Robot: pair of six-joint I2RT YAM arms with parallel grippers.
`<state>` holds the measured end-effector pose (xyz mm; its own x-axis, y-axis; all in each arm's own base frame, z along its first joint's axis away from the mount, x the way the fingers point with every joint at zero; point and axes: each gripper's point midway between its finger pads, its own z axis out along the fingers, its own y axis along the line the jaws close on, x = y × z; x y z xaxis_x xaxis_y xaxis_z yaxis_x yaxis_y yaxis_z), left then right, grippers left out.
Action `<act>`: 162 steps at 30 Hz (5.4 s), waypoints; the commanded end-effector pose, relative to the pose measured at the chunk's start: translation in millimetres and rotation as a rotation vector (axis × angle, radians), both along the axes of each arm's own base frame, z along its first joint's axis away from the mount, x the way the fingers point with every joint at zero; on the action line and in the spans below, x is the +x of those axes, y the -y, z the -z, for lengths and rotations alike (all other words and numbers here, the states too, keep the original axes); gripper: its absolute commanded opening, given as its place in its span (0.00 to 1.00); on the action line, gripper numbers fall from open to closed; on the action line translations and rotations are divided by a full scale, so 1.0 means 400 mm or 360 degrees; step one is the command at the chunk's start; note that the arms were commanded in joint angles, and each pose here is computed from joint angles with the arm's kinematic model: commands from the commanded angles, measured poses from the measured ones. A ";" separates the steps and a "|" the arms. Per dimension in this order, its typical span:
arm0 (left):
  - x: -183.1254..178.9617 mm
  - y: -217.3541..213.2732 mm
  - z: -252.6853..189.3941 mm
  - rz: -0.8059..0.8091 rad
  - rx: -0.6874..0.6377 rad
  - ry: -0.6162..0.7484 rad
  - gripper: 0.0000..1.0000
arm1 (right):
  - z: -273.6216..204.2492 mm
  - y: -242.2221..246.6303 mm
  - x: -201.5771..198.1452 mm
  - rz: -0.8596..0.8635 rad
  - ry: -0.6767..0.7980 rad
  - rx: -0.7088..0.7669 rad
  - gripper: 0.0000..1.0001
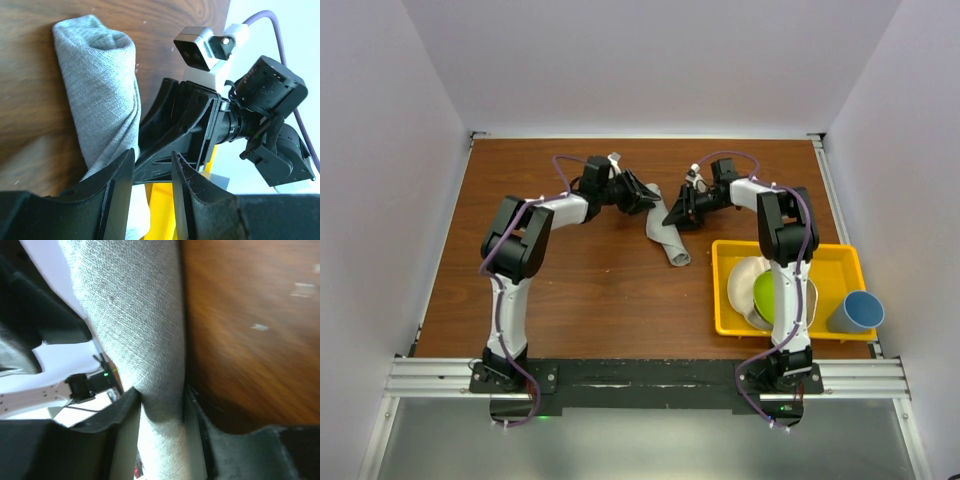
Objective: Fold the napkin, place the utensils inside, and roll it up
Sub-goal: Roll the napkin with the utensil
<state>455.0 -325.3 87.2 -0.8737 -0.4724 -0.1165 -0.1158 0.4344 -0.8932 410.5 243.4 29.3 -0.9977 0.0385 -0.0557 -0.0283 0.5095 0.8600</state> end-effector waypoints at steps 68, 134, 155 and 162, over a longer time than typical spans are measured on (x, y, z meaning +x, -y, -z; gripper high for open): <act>-0.294 -0.179 -0.231 0.0103 0.0267 0.0227 0.40 | -0.071 0.051 0.114 -0.0122 0.0675 -0.0903 0.83; -0.356 -0.268 -0.347 0.0055 0.0007 0.0357 0.41 | 0.051 0.600 0.049 0.2460 -0.0807 -0.1268 0.41; -0.339 -0.279 -0.344 0.0055 0.0017 0.0354 0.41 | 0.010 0.752 0.040 0.2738 -0.0794 -0.1296 0.83; -0.347 -0.281 -0.342 0.0053 0.0013 0.0355 0.41 | -0.092 0.775 0.087 0.2476 -0.0491 -0.1430 0.98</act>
<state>315.5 -213.2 210.6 -0.8486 -0.4487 -0.2805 0.0486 0.4618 -0.8856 436.0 -51.6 34.8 0.0560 0.9492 -0.3096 0.9713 0.0200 0.2372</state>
